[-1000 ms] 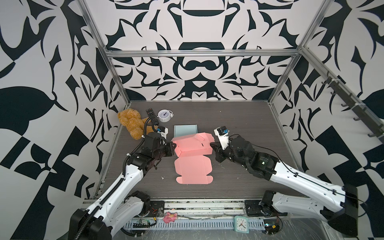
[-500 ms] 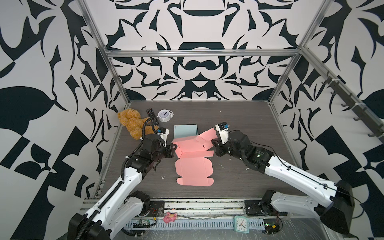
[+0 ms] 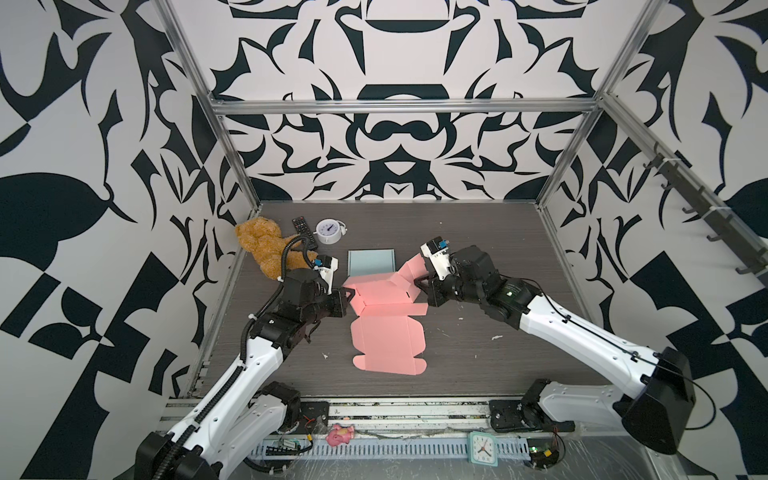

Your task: Fold the paper box

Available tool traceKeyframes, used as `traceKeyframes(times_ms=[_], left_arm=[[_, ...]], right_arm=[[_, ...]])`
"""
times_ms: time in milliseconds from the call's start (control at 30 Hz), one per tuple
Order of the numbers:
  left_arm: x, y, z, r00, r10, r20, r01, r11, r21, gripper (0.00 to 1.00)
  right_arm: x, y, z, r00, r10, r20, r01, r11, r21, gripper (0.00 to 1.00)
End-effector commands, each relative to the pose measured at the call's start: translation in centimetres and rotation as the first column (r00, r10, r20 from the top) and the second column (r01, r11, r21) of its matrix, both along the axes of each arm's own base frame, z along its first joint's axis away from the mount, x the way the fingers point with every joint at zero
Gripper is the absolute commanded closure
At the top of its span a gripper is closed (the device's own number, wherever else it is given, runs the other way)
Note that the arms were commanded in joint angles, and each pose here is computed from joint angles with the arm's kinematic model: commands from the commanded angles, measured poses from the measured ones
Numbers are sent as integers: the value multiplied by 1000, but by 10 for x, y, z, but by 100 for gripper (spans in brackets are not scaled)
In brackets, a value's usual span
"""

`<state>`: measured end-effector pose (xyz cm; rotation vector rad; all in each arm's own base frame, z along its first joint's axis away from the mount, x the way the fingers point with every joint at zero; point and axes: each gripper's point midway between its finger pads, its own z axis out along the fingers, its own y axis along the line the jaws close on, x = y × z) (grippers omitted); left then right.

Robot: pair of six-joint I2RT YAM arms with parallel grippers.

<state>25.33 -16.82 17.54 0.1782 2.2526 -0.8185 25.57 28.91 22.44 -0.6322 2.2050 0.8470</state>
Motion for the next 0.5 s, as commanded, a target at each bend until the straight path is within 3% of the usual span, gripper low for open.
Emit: traceKeyframes(times_ms=[0,233,467], left_arm=[[-4,-6,11,998,-48,45,49,998,-27,94],[4,-1,9,999,17,-30,-17,1000,-3,94],[9,-2,17,998,35,-48,-37,998,-41,94]], right_arm=[[-8,7,27,997,72,40,-74,997,35,100],[-19,-12,36,992,65,106,-68,997,25,100],[-40,-31,60,968,48,245,-79,990,115,100]])
